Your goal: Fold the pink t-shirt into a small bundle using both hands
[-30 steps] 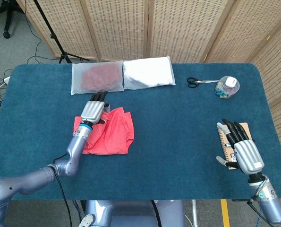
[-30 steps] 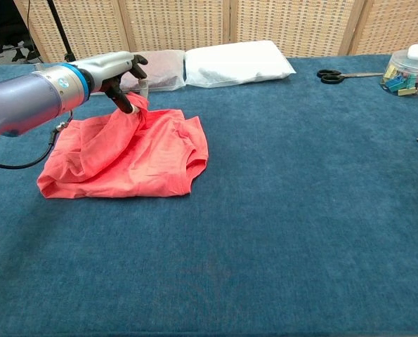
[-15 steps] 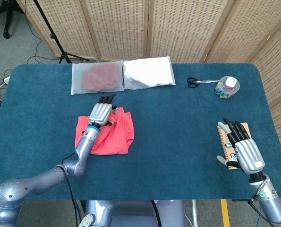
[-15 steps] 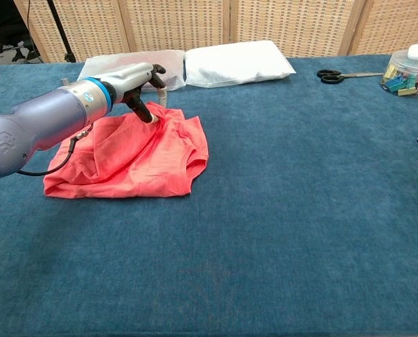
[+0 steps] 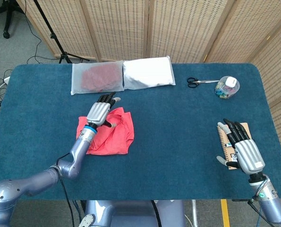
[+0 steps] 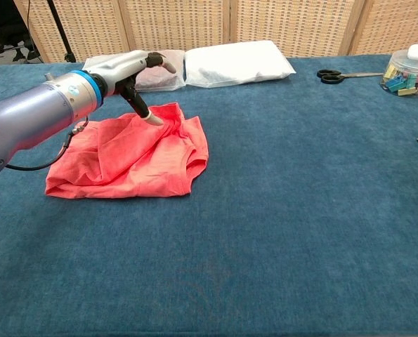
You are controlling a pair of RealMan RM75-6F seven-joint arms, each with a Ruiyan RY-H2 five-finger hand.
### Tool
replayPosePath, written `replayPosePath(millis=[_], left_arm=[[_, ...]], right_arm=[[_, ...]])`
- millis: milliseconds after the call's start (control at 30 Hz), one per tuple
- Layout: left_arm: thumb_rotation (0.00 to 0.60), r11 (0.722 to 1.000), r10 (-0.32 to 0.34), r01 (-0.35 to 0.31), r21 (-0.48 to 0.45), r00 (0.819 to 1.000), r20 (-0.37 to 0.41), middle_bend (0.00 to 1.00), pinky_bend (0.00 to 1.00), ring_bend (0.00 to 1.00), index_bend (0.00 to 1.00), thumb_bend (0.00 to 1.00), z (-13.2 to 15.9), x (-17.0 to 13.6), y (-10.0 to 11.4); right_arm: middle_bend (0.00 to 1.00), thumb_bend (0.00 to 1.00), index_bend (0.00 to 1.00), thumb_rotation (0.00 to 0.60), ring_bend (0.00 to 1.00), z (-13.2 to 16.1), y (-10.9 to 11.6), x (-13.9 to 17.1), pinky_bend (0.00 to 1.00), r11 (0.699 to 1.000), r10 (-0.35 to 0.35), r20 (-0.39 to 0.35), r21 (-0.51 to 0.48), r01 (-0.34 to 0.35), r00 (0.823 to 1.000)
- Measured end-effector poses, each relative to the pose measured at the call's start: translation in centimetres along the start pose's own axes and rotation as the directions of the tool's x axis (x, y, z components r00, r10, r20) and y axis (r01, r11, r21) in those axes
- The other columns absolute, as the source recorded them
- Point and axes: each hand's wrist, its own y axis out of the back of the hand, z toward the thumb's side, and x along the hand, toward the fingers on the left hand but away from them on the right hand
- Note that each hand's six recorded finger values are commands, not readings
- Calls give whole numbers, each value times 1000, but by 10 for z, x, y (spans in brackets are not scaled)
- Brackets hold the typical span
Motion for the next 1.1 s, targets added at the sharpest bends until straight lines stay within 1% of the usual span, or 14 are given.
replayPosePath(millis=[33,100,133,200,300,367,500,600,700,1100], left_arm=[[600,1000,8,-8,-1,1000,6,0,0,0,0,89,-2,-3,3],[600,999,32,-32,16,999,17,0,0,0,50,108,-12,-11,14],[600,999,40,-41,22,999,23,0,0,0,87,116,-17,-15,18],[600,999,44,-45,28,998,38,0,0,0,218,157,-29,-26,26],[600,999,38,-40,36,998,59,0,0,0,330,221,-46,-42,33],[600,998,27,-30,48,997,69,0,0,0,366,249,-57,-51,33],[600,995,12,-17,94,998,59,0,0,0,407,272,-84,-64,34],[600,992,7,-14,122,999,51,0,0,0,418,283,-96,-67,33],[600,991,4,-11,134,999,53,0,0,0,420,294,-99,-67,27],[600,985,-24,10,175,997,78,0,0,0,430,310,-96,-65,-2]], right_arm=[[0,0,0,600,0,0,0,0,0,1000,0,-1,0,0,1000],[0,0,0,600,0,1,0,1,0,1000,0,-4,0,0,1000],[0,0,0,600,0,2,0,1,0,1000,1,-6,0,-1,1000],[0,0,0,600,0,2,-1,1,0,1000,2,-8,1,-2,1000],[0,0,0,600,0,4,-2,1,0,1000,6,-12,4,-6,1000],[0,0,0,600,0,5,-4,1,0,1000,10,-15,6,-10,1000],[0,0,0,600,0,6,-6,1,0,1000,14,-18,14,-14,1000],[0,0,0,600,0,7,-7,1,0,1000,16,-19,17,-16,1000],[0,0,0,600,0,7,-8,1,0,1000,19,-19,21,-19,1000],[0,0,0,600,0,5,-9,0,0,1000,19,-12,18,-19,1000]])
